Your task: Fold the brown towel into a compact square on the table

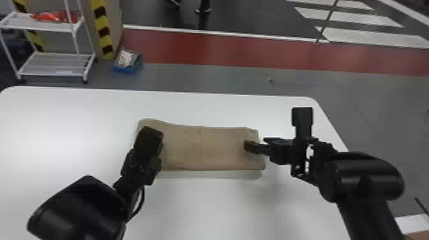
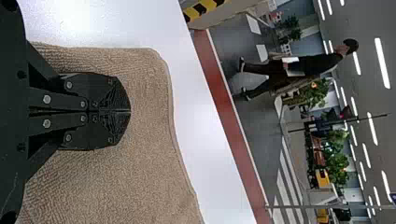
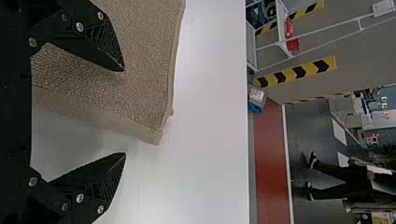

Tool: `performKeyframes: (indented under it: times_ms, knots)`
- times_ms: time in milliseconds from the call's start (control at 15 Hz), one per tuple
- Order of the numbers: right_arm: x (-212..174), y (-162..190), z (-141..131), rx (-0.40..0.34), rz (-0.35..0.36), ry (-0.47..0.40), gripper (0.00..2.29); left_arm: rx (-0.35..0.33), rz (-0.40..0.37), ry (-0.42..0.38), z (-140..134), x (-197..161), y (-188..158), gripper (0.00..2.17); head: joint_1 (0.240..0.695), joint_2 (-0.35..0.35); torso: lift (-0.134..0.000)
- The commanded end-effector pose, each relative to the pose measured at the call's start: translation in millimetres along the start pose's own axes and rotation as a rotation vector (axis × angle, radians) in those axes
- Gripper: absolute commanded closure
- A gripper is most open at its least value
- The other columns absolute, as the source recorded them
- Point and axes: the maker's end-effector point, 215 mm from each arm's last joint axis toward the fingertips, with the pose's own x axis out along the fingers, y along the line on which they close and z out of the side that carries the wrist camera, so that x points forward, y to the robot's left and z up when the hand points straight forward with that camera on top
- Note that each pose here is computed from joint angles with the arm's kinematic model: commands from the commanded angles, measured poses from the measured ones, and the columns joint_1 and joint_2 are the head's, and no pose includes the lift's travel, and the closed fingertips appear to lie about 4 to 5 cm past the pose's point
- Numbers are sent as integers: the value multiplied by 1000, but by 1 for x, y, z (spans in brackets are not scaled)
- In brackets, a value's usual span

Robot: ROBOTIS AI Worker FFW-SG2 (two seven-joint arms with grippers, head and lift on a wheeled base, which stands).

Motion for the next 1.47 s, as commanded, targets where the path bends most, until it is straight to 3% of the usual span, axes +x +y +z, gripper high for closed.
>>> performKeyframes:
  times_ms: [0, 133, 400, 667, 933, 1133, 1400]
  knots:
    - [6, 5, -5, 2, 11, 19, 286, 1, -4, -1, 1, 0, -3, 1723, 695, -171, -124]
    - [9, 13, -4, -2, 31, 22, 289, 1, -5, -2, 2, 0, -3, 1720, 695, -169, -124]
    - [10, 34, -3, 18, 114, 14, 674, 2, -9, 2, 0, 2, -4, 1723, 695, -150, -124]
    - [4, 49, 6, 39, 175, -10, 1366, 8, -10, 22, -8, 2, -4, 1723, 695, -134, -124]
    - [-10, 60, 28, 63, 216, -69, 1430, 18, -25, 32, -11, 0, -12, 1723, 695, -125, -124]
    - [-14, 61, 27, 68, 214, -70, 1430, 6, -39, 34, -12, -4, -18, 1723, 695, -126, -124]
    - [-23, 30, 24, 103, 163, -63, 1430, -45, -32, -59, 35, -20, -5, 1720, 695, -147, -124]
